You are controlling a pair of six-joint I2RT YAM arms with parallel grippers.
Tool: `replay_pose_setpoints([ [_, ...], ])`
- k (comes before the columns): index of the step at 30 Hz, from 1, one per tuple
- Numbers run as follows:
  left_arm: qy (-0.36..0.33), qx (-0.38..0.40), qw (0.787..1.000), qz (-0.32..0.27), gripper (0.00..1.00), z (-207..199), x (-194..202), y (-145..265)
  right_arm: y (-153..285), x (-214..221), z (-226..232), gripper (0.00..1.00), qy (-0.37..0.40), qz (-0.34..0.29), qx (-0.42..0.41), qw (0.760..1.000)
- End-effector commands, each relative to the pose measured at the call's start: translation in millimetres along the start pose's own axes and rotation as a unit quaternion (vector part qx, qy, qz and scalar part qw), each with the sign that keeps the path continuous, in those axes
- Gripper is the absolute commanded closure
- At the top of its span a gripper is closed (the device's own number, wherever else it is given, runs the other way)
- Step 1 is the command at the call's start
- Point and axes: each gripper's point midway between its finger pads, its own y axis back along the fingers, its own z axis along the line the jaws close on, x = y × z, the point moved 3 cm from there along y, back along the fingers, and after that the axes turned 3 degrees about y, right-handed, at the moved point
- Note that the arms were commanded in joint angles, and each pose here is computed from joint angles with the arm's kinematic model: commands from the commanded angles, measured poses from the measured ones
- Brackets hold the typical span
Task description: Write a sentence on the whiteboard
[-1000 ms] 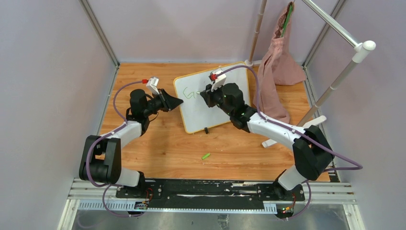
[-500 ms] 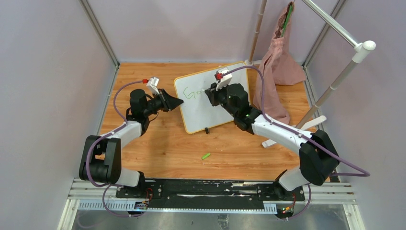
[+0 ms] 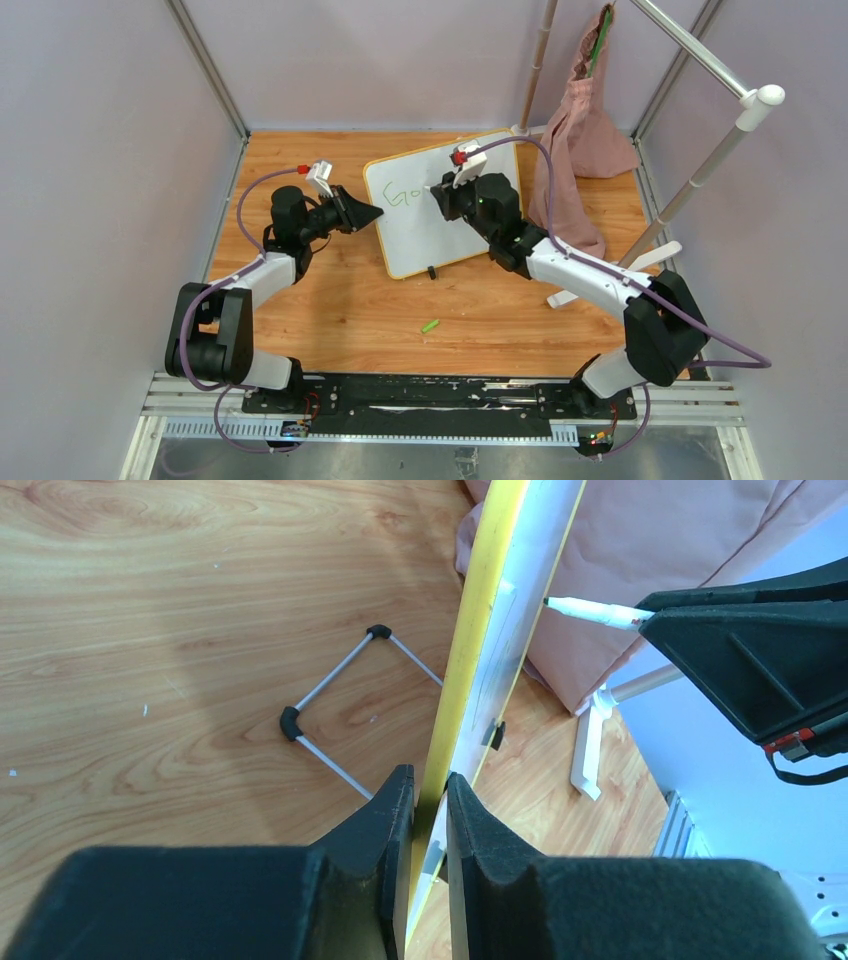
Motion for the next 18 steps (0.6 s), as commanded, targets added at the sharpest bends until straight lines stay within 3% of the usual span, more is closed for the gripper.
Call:
replay_pose_setpoints([
  [1,-0.020,0.013,0.999,-0.021,1.00,-10,-15,1,-4,4,-8,1.00,-0.002,0.006,0.015,1.000],
  [18,-0.021,0.014,0.999,-0.022,1.00,-10,-16,1,-5,16,-3,1.00,-0.005,0.024,-0.001,1.000],
])
